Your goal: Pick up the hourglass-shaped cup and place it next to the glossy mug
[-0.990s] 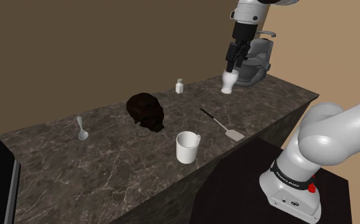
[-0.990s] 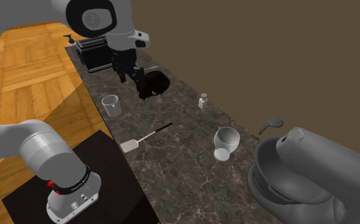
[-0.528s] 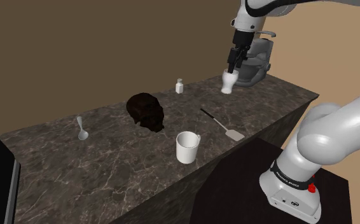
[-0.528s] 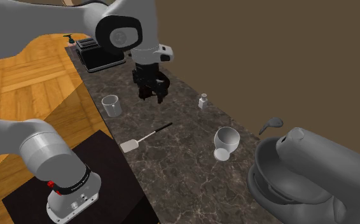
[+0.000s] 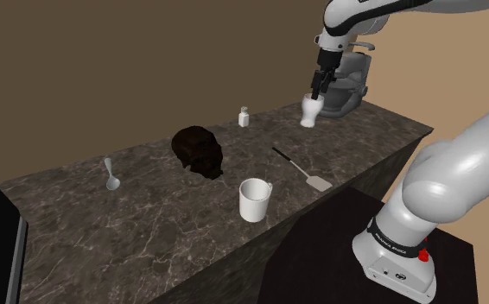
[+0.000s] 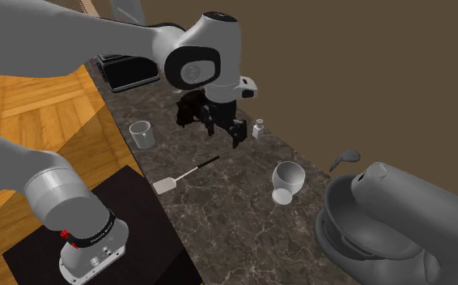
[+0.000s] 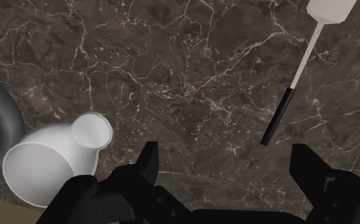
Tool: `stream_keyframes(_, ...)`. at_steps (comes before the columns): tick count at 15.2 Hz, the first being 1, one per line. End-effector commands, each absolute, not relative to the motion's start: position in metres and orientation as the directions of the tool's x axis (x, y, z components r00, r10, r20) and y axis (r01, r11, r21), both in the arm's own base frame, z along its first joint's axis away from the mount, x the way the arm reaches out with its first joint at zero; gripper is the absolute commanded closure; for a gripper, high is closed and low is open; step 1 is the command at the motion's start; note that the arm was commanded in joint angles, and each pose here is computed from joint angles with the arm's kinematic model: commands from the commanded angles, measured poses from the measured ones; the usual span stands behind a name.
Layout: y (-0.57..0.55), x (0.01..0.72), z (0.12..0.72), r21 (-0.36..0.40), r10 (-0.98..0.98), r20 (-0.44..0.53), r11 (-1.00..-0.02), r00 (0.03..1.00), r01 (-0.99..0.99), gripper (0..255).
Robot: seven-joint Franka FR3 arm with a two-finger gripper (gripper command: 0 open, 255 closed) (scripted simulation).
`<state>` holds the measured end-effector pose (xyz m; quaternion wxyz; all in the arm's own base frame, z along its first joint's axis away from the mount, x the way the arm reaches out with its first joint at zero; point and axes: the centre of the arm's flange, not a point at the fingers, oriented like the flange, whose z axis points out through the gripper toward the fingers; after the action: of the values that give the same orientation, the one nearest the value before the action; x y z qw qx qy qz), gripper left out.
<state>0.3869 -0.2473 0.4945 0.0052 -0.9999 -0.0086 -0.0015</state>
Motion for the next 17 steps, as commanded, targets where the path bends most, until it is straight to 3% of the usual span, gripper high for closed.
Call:
stream_keyframes(1, -0.269, 0.396, 0.489, -0.003, 0.022, 0.004, -1.000, 1.000, 0.022, 0)
stream_keyframes(17, -0.453, 0.459, 0.424, 0.042, 0.052, 0.009, -0.998, 0.999, 0.052, 0)
